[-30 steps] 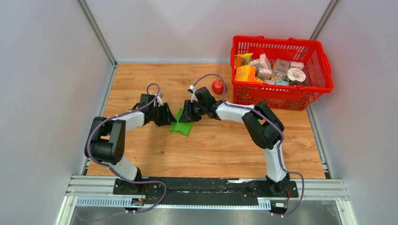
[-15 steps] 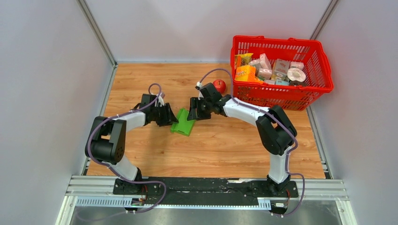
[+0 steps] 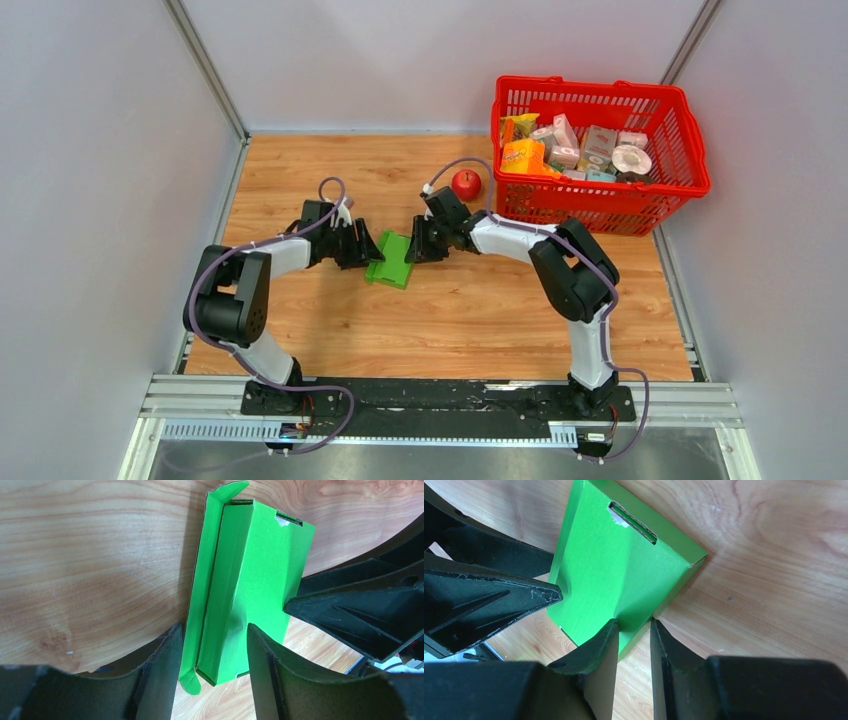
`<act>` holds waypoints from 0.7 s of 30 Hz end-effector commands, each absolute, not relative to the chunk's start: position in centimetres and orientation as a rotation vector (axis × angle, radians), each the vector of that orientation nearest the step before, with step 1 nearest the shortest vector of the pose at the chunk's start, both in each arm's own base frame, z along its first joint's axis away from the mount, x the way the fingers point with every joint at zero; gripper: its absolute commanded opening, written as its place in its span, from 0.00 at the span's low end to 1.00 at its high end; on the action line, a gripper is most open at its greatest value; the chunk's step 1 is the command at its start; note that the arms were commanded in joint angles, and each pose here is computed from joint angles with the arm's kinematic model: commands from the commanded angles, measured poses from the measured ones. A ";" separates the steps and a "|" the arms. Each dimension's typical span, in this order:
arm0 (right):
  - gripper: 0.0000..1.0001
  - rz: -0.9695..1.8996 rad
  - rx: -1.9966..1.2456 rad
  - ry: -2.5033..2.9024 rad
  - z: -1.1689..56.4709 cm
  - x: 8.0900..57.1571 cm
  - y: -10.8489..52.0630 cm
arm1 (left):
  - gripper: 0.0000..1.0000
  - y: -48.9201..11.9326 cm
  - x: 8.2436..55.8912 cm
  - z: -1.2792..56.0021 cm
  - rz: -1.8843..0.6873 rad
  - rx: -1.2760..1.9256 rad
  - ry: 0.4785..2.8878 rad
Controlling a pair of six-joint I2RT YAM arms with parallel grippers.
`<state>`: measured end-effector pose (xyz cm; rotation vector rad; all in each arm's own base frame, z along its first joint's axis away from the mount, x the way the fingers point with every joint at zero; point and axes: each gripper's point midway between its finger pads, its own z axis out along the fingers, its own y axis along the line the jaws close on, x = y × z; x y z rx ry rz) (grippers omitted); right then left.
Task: Fold the paper box
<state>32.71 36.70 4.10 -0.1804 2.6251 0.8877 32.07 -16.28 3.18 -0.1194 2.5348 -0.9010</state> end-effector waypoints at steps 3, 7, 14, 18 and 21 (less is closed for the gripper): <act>0.26 0.845 -0.111 2.623 2.0 32.8 35.7 | 0.54 -17.7 32.4 3.4 -0.998 -0.047 2.518; 0.21 0.822 -0.078 2.645 0.7 32.0 34.8 | 0.43 -18.4 32.6 4.7 -1.046 -0.027 2.460; 0.18 0.899 -0.040 2.634 0.1 30.8 34.8 | 0.44 -20.7 32.2 6.6 -1.070 0.081 2.430; 0.17 0.969 0.005 2.598 0.5 30.7 35.2 | 0.42 -22.4 31.9 7.3 -1.063 0.145 2.430; 0.15 0.985 0.024 2.580 0.6 30.3 34.9 | 0.41 -23.3 31.5 8.0 -1.075 0.152 2.412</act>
